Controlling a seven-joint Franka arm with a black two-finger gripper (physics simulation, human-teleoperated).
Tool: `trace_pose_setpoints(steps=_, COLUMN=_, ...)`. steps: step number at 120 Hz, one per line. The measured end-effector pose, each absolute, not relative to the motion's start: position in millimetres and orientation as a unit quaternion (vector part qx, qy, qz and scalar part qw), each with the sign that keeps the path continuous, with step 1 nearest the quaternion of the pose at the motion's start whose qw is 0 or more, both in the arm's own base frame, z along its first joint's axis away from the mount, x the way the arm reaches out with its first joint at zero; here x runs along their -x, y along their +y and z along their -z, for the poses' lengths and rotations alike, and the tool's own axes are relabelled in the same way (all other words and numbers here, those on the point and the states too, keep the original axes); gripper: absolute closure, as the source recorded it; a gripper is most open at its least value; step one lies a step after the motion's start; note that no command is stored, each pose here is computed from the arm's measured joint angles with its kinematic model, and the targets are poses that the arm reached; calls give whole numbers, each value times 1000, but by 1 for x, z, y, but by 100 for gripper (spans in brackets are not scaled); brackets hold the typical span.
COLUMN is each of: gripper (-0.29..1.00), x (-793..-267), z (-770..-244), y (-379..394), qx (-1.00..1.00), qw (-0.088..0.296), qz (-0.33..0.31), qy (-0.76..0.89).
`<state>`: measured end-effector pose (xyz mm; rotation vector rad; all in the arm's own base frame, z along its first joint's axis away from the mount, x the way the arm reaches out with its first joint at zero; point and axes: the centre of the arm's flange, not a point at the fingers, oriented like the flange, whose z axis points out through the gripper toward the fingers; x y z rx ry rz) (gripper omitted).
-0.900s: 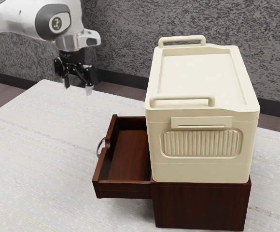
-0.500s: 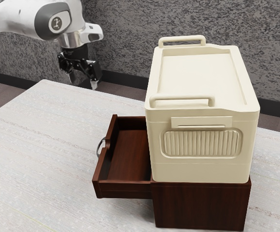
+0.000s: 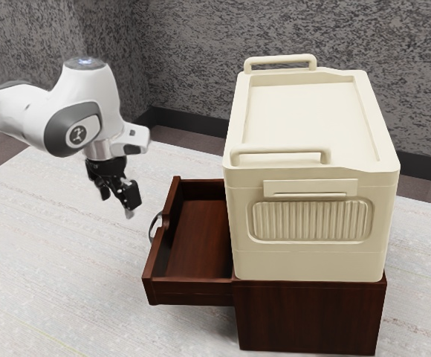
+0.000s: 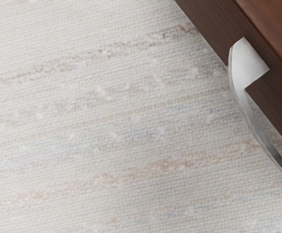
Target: Push the drawer handle with one arm to close the drawer
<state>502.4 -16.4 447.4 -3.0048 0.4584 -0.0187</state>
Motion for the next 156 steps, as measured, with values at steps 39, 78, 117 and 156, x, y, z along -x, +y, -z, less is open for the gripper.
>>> trace_pose_setpoints(steps=39, gripper=67, x=-508, z=-428, y=-19, qx=944, qw=54, qz=18, qy=325)
trace_pose_setpoints(steps=78, gripper=77, x=-517, z=-403, y=-45, qx=895, qw=47, qz=11, qy=444)
trace_pose_setpoints(steps=117, gripper=78, x=-508, z=-409, y=-78, qx=855, qw=41, qz=21, qy=516)
trace_pose_setpoints(steps=156, gripper=78, x=-524, z=-413, y=-108, qx=825, qw=33, qz=35, qy=563)
